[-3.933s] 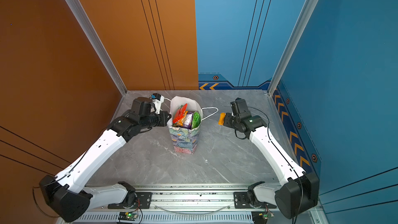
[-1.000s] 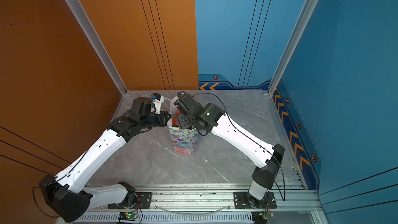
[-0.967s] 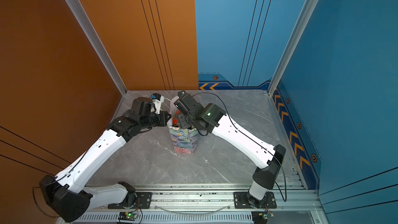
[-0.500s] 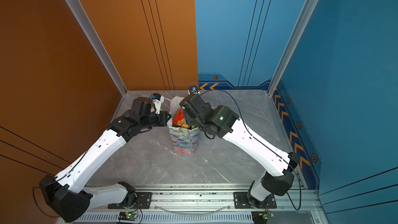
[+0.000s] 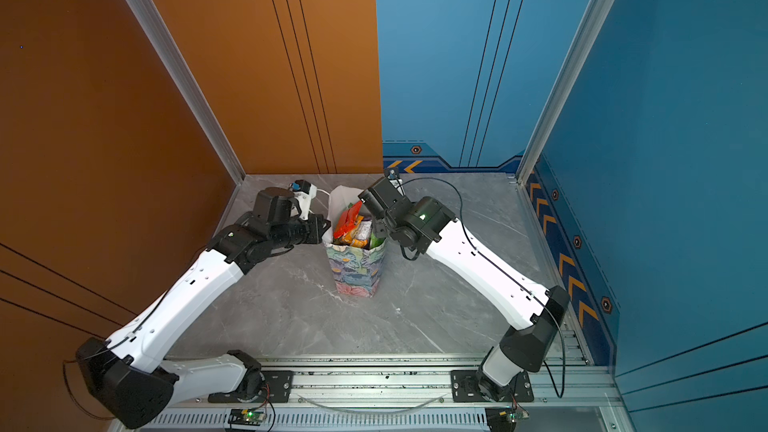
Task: Place the snacks into the paper bag
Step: 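Raise the right gripper and move it to the bag rim, then hold the bag rim with both grippers and shift the bag farther from the robot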
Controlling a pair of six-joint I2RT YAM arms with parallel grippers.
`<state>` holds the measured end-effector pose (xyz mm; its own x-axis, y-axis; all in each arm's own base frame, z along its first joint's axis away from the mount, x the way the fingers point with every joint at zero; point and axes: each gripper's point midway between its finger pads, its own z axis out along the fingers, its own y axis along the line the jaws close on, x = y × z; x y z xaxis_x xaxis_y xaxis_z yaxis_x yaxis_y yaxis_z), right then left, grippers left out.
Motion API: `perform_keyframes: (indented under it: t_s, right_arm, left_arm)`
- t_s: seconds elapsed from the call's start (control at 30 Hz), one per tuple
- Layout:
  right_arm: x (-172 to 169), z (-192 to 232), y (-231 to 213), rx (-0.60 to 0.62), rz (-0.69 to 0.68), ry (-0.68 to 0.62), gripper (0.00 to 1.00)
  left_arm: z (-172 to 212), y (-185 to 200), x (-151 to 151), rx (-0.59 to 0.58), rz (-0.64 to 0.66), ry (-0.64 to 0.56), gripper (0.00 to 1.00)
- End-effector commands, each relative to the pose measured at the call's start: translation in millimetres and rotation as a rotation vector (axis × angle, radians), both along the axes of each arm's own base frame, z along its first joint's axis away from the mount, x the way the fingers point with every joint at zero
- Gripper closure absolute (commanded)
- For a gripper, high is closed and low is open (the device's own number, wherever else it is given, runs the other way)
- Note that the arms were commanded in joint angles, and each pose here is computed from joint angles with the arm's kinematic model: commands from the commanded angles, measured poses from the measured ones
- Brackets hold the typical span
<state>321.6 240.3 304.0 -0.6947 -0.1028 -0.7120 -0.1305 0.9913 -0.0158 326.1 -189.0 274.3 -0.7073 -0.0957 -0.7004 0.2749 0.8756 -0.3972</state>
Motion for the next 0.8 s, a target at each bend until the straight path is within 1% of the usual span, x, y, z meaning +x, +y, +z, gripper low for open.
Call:
perform_keyframes:
  t_s: [0.0, 0.1, 0.23, 0.33, 0.4, 0.47, 0.6, 0.7, 0.77]
  right_arm:
    - [-3.5, -30.6, 2.9, -0.022, 0.004, 0.094, 0.33]
    - [-1.3, -45.0, 11.0, -0.004, 0.022, 0.138, 0.38]
    - [1.9, -57.4, 17.0, 0.008, 0.033, 0.174, 0.57]
    - [3.5, -58.5, 19.9, 0.009, 0.043, 0.171, 0.75]
    - [5.2, -57.0, 21.2, 0.010, 0.048, 0.162, 0.83]
    - [6.8, -53.8, 22.9, 0.015, 0.056, 0.150, 0.89]
    - [13.6, -42.5, 23.0, 0.034, 0.064, 0.124, 0.99]
    - [20.2, -31.6, 11.9, 0.059, 0.048, 0.108, 1.00]
    - [22.6, -24.4, 1.9, 0.076, 0.037, 0.098, 1.00]
  left_arm:
    - [14.7, -4.9, 6.7, -0.024, -0.005, -0.063, 1.00]
    - [13.7, -4.9, 7.0, -0.023, -0.005, -0.061, 1.00]
    - [13.7, -5.5, 6.2, -0.022, -0.008, -0.061, 1.00]
    - [13.1, -6.1, 6.4, -0.022, -0.009, -0.058, 1.00]
    - [12.4, -7.1, 6.8, -0.022, -0.012, -0.053, 1.00]
    - [11.8, -7.3, 7.0, -0.022, -0.012, -0.050, 1.00]
    - [14.3, -10.8, 9.3, -0.041, -0.005, -0.036, 1.00]
    - [19.8, -22.2, 7.9, -0.072, -0.006, -0.013, 1.00]
    - [25.9, -33.5, 4.2, -0.075, -0.016, -0.021, 1.00]
